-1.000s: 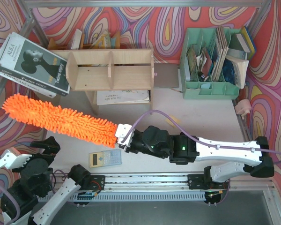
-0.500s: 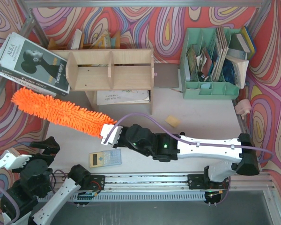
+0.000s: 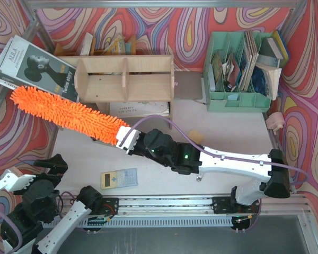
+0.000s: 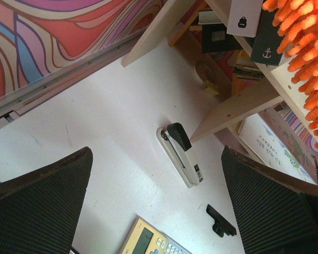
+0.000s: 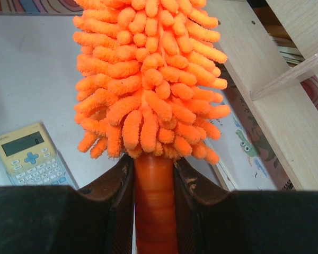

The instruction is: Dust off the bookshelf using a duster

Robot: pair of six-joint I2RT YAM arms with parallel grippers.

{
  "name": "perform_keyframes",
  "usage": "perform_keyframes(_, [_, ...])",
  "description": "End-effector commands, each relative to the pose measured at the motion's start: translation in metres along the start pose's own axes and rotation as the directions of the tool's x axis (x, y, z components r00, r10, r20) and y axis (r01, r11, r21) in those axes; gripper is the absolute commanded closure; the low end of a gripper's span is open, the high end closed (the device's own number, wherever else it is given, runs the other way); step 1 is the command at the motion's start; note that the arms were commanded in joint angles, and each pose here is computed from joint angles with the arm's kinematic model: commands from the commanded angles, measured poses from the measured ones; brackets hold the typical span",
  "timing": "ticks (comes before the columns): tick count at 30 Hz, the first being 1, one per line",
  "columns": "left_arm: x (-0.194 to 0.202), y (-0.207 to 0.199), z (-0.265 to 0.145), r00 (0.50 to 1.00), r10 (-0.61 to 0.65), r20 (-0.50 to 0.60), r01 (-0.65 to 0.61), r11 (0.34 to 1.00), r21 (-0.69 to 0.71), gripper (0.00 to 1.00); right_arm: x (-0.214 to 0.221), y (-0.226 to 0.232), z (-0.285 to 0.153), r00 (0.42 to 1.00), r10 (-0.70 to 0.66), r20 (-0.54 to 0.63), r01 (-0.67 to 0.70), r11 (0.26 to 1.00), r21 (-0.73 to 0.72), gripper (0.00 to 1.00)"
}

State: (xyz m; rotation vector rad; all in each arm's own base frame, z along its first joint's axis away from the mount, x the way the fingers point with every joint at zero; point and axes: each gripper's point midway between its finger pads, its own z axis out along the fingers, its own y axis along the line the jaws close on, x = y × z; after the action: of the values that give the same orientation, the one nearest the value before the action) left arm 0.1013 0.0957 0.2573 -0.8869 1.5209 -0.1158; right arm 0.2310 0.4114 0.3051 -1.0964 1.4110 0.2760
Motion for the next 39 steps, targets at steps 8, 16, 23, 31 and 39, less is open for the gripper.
perform_keyframes(8, [-0.001,0.002,0.001,1.0,0.001,0.011,-0.001,1.0,0.002,0.02,0.012,-0.048,0.007,0.988,0.155,-0.026,-0.147,0.968,0.206,1.0])
perform_keyframes(16, [0.0,0.001,0.001,1.0,0.013,0.011,-0.013,1.0,-0.003,0.02,0.034,-0.041,-0.021,0.978,0.204,-0.048,-0.192,0.965,0.178,1.0])
perform_keyframes(23, [0.0,0.002,0.001,1.0,0.013,0.011,-0.013,1.0,-0.004,0.02,0.064,-0.032,-0.031,0.968,0.224,-0.114,-0.202,0.963,0.178,1.0])
perform_keyframes(31, [0.0,0.0,0.002,1.0,0.024,0.009,-0.024,1.0,-0.01,0.02,0.082,-0.03,-0.049,0.956,0.253,-0.146,-0.225,0.957,0.184,1.0])
perform_keyframes(39, [0.0,0.001,0.002,1.0,0.019,0.009,-0.019,1.0,-0.008,0.02,0.09,-0.028,-0.066,0.946,0.288,-0.15,-0.261,0.949,0.177,1.0])
